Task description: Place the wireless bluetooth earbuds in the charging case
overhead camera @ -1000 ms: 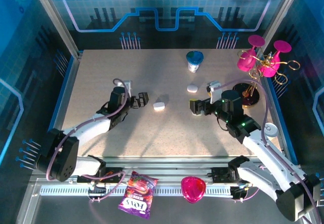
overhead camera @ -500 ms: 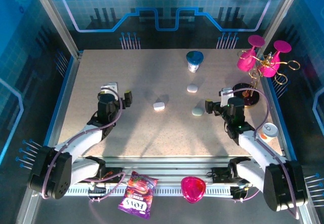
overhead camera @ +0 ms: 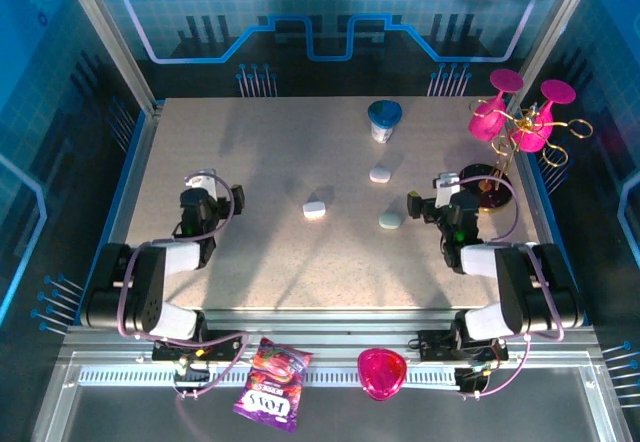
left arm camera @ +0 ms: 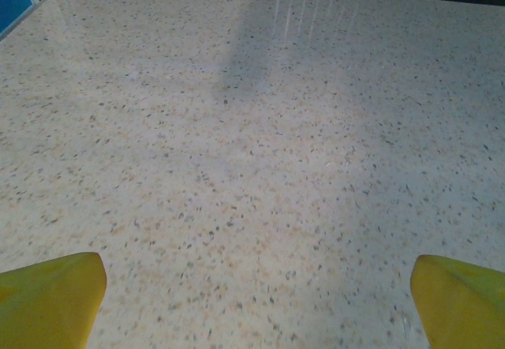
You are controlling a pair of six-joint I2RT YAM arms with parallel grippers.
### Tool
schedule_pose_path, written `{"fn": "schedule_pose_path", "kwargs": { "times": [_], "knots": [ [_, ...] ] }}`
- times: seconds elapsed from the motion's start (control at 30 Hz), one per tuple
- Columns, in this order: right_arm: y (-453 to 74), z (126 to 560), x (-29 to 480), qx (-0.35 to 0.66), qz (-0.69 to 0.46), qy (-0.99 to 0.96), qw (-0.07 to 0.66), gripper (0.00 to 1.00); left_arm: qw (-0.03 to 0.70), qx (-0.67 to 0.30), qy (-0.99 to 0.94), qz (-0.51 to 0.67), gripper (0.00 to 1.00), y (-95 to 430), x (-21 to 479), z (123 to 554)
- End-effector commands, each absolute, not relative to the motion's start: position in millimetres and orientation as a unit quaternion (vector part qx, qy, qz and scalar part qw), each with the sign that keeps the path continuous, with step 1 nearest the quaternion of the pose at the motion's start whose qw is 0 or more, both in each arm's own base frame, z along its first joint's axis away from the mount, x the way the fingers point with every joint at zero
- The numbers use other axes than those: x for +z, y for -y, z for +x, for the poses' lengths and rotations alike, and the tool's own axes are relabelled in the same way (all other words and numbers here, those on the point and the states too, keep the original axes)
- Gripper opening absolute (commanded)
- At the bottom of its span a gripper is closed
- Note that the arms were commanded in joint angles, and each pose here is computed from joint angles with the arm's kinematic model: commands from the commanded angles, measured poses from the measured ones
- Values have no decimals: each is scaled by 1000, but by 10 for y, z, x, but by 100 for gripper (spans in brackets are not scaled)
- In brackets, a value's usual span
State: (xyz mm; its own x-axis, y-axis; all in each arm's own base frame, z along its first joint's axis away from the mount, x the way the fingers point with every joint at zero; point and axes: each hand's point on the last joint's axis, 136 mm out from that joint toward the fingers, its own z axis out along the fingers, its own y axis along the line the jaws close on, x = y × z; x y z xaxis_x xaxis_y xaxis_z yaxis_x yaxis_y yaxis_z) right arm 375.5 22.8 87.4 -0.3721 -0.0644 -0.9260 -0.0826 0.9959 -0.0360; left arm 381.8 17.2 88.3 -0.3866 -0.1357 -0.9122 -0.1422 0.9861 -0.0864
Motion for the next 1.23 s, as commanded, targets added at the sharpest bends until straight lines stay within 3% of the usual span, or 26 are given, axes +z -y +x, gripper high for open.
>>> {"fn": "schedule_pose_path", "kwargs": {
  "times": [0.0,1.2],
  "knots": [
    [-273,3920,1027,25,-59,-796,601,100,580,-28,-812,-65,99,-99,1005,3987],
    [-229,3969,993,18,-49,-809,585,100,578,-34,-815,-24,99,68,946,3988]
  ]
}}
